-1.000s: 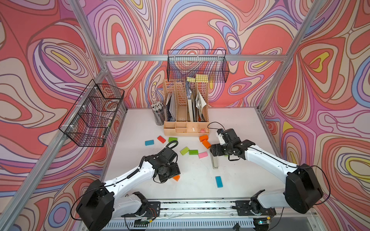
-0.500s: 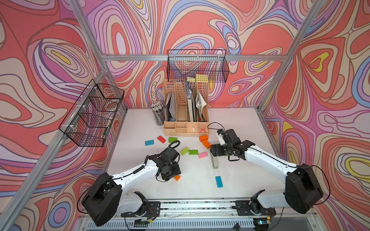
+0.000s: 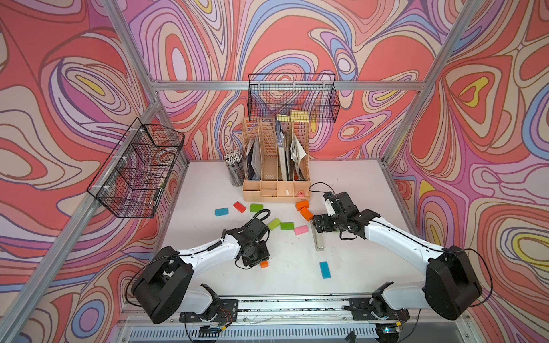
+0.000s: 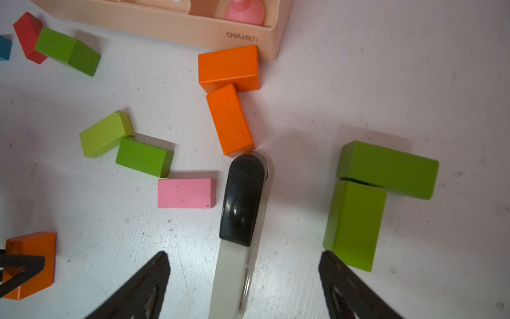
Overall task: Assemble the letter c with building blocks
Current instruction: Pick up the building block from the center of the board.
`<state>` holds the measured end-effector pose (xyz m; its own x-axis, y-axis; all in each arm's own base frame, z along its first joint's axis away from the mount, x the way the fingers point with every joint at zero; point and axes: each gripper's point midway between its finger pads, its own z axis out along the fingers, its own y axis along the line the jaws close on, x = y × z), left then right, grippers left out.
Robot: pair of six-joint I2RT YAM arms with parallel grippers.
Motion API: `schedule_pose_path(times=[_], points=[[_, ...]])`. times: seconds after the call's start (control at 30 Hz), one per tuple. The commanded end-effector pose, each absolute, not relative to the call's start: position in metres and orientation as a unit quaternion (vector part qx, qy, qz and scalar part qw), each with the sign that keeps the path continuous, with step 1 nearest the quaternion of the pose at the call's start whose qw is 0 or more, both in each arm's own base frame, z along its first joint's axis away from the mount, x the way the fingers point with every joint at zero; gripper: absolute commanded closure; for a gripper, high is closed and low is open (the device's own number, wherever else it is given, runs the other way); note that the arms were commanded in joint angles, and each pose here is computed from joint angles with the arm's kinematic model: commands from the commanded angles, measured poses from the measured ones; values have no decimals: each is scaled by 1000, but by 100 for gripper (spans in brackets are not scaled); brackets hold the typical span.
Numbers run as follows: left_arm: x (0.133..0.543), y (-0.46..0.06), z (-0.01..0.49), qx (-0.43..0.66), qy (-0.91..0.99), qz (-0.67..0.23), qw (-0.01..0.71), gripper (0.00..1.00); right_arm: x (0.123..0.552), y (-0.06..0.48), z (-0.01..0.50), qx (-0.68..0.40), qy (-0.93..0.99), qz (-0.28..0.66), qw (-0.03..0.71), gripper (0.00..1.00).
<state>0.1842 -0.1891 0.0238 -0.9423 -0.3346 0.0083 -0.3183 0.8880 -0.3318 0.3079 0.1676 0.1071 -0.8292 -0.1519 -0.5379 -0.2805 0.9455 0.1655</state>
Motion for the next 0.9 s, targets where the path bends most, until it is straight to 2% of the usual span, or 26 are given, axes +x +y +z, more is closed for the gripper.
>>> schedule_pose_path(times=[0.0,0.1,0.27,0.43,0.57,0.67,0.73,0.8,0.87], points=[[183,-191,24,-161,972,-167,24,67,308,166,110,-109,947,118,278,11],[184,-193,24,-160,971,-174,24,74,308,167,111,-108,946,122,278,11],[193,-203,40,-150,966,-204,45,78,305,174,118,-113,941,150,283,11],[217,-224,78,-119,949,-271,107,83,291,193,135,-131,921,238,278,11],[240,-243,117,-92,921,-336,173,82,277,211,151,-157,897,313,271,14],[254,-253,138,-82,902,-376,194,82,269,220,163,-181,875,348,283,17],[263,-263,153,-77,883,-417,201,82,264,225,172,-199,856,370,300,22],[273,-272,169,-76,862,-455,212,82,261,228,182,-212,838,386,323,31],[281,-281,184,-74,841,-486,224,82,259,229,191,-213,823,398,346,32]])
